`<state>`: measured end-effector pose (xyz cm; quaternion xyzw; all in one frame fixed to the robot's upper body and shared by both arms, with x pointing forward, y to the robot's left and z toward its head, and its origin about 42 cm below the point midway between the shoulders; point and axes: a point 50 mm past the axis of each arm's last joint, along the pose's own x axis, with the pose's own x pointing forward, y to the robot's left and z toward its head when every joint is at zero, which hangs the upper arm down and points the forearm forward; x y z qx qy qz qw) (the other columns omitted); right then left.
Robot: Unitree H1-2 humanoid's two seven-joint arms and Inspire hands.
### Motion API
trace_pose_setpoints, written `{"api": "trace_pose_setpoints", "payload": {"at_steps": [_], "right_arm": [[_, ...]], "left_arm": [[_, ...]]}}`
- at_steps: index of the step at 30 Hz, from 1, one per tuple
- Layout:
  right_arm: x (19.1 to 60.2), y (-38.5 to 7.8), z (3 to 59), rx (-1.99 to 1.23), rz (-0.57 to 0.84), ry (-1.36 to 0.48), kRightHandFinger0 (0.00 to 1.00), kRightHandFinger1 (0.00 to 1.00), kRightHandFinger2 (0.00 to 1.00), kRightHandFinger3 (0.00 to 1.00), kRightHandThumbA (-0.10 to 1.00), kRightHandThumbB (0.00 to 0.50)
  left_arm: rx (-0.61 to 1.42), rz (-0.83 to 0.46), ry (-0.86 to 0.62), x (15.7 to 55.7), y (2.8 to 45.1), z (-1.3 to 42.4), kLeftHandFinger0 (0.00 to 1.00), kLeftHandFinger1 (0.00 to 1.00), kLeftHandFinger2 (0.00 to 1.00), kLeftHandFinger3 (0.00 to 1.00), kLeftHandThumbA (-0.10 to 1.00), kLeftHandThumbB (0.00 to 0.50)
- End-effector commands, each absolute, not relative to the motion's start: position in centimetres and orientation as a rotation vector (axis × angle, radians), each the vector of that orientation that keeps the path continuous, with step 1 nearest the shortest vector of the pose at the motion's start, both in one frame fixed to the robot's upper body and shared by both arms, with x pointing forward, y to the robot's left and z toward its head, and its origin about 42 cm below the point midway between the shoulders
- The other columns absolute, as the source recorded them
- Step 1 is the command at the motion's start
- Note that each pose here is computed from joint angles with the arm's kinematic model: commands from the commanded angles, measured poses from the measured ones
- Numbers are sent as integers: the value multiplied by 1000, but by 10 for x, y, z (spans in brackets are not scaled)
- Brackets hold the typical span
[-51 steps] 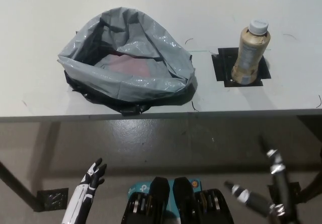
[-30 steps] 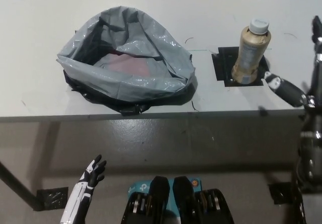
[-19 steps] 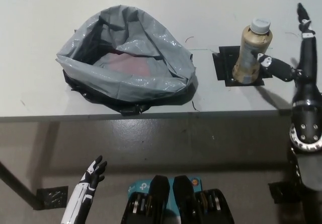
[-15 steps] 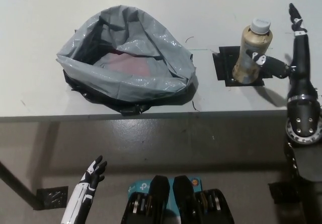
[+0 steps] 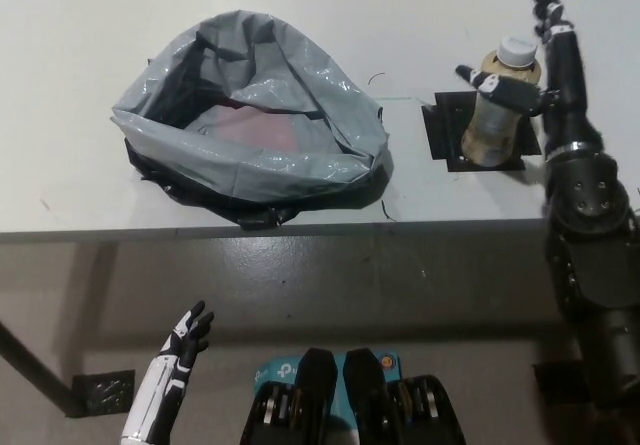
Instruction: Use the right hand to pick up a bottle of protein shake and place it into a plastic bag on the left side
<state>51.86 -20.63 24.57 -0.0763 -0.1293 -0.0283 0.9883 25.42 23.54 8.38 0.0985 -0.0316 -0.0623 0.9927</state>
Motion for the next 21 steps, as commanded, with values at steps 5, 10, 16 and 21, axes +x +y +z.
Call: {"api": "trace_pose_setpoints", "payload": {"at_steps": [5,10,16,21], "right_arm": [[560,-207,245,506,104,13,1000,1000,1000,1000,827,483],[562,-213,218,490,93,235,1000,1000,1000,1000,417,471],[559,-212,201,259,-158,252,12,80,309,205,-97,333],[564,-215,219,345,-200,86,0,311,771,717,-100,140]], "left_arm": [[233,-138,-150,256,236,99,1000,1000,1000,1000,1000,177],[230,-147,-163,264,237,107,1000,1000,1000,1000,1000,173],[219,-150,-177,267,237,109,1000,1000,1000,1000,1000,169],[239,-149,-193,277,238,116,1000,1000,1000,1000,1000,157]]}}
